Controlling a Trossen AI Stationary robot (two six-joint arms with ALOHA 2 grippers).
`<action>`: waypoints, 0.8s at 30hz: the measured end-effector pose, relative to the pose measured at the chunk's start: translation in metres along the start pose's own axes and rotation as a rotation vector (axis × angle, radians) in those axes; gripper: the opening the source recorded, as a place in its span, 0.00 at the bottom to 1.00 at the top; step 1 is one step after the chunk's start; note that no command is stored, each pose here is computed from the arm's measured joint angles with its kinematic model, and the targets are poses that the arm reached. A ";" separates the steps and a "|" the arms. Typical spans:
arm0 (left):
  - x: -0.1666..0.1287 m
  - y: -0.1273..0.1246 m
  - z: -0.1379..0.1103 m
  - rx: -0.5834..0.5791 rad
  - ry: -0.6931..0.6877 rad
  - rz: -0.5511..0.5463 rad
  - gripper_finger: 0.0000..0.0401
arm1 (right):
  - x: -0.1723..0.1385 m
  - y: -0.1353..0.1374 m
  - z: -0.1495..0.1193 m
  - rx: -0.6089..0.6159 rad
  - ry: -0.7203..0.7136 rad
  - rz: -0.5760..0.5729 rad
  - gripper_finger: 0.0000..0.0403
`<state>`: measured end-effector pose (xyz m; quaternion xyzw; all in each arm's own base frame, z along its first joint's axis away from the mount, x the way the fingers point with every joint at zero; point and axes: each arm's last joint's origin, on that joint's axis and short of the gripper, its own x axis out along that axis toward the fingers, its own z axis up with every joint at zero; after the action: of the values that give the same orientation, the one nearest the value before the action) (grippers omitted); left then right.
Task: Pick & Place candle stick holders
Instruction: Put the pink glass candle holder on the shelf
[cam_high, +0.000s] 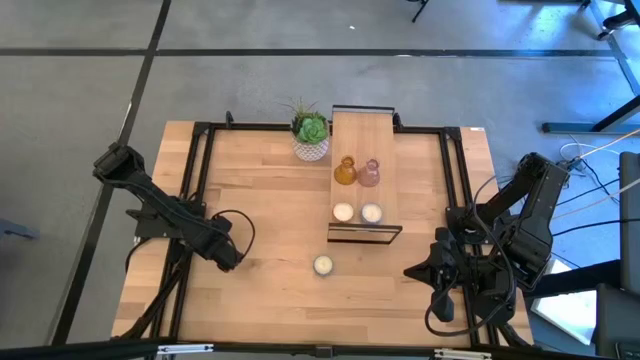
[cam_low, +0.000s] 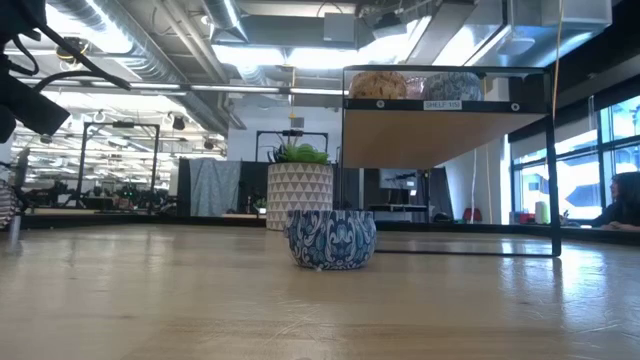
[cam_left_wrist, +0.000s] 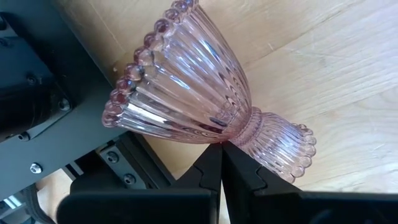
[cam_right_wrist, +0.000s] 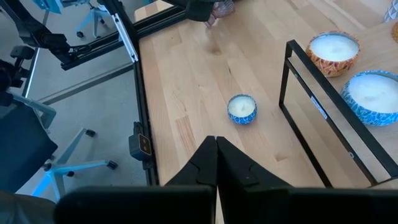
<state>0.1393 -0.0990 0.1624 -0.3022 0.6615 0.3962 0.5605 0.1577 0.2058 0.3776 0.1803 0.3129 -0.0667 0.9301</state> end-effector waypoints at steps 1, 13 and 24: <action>0.000 0.000 0.000 0.001 0.000 -0.002 0.00 | 0.000 0.000 0.000 0.002 0.000 0.000 0.00; 0.000 -0.005 0.000 0.001 -0.020 -0.055 0.01 | 0.000 0.000 0.000 0.012 -0.001 0.001 0.00; -0.001 -0.010 0.001 0.002 -0.064 -0.109 0.00 | 0.000 0.000 0.000 0.015 -0.001 0.001 0.00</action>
<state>0.1486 -0.1029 0.1610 -0.3245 0.6262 0.3740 0.6022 0.1578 0.2059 0.3777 0.1875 0.3117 -0.0688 0.9289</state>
